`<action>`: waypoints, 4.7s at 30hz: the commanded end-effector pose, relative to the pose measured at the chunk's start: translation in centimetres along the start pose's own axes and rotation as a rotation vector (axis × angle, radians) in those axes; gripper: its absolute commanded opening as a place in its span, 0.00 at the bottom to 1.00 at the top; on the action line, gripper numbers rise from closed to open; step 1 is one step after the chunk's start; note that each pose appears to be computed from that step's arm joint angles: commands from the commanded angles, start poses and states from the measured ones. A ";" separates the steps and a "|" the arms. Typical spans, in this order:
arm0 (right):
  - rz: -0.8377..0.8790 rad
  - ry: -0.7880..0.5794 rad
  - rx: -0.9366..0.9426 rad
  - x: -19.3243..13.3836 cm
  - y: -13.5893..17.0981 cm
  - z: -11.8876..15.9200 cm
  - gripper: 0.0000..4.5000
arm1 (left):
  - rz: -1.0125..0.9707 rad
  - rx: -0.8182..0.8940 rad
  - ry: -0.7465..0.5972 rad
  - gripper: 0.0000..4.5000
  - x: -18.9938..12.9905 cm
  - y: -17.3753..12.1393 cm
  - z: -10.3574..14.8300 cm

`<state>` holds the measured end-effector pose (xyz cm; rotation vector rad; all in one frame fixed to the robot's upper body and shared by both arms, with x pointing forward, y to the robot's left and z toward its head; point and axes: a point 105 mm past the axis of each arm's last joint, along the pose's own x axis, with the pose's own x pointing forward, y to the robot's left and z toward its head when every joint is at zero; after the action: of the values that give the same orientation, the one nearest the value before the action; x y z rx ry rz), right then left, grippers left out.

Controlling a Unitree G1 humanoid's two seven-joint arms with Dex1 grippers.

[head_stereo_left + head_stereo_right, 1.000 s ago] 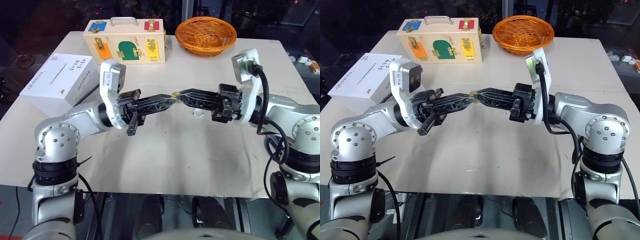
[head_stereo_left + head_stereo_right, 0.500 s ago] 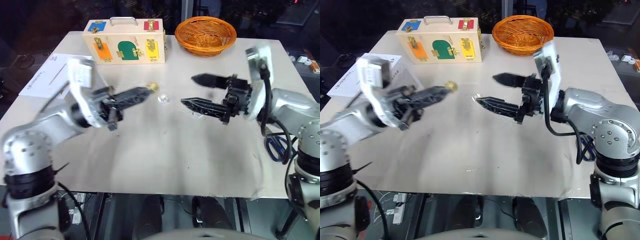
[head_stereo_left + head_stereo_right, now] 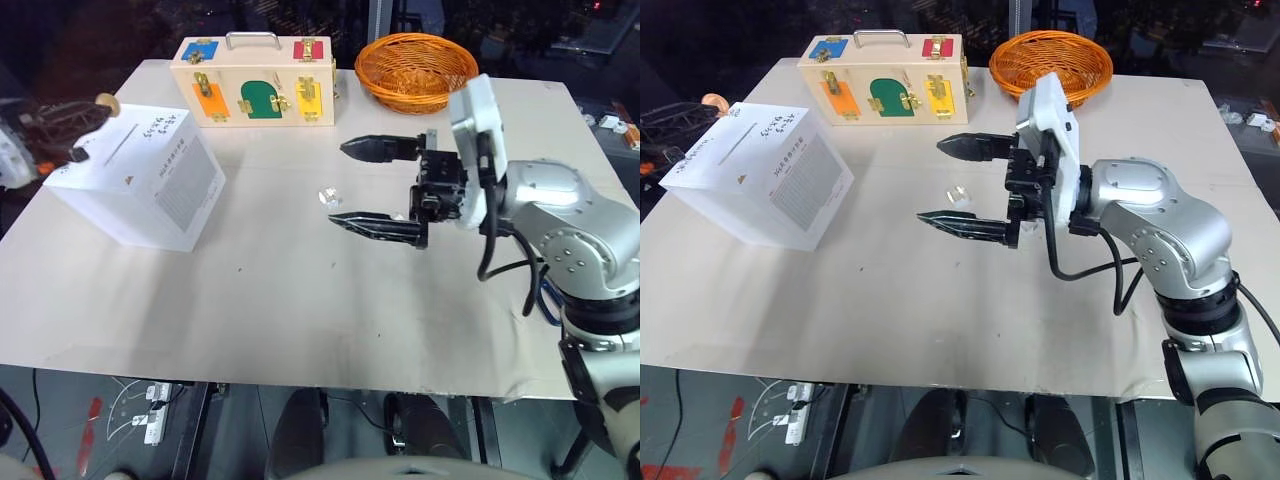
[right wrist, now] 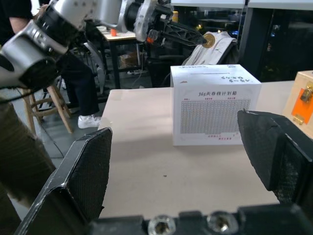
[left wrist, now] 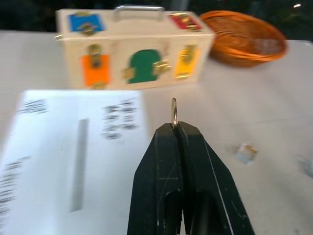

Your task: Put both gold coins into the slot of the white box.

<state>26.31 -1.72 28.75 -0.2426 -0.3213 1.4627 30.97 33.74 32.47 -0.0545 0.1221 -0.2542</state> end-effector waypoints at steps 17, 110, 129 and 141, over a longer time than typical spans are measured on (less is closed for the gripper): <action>-0.124 -0.084 -0.056 0.2 -0.4 1.9 0.99 | 0.078 0.072 0.221 0.00 0.8 5.6 -1.8; -0.588 0.374 0.295 6.5 -9.0 -15.5 0.69 | -0.455 0.269 -0.010 0.37 -3.5 -12.7 -8.9; -0.657 0.432 0.283 7.5 -10.6 -17.9 0.31 | -0.400 0.260 -0.008 0.37 -3.7 -11.8 -10.2; -0.651 0.423 0.281 7.7 -10.7 -17.9 0.10 | -0.396 0.250 -0.013 0.37 -3.9 -11.9 -10.5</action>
<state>43.07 4.61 13.86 -0.1854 0.2216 0.7510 23.29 23.21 22.36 0.1285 0.1040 -0.6504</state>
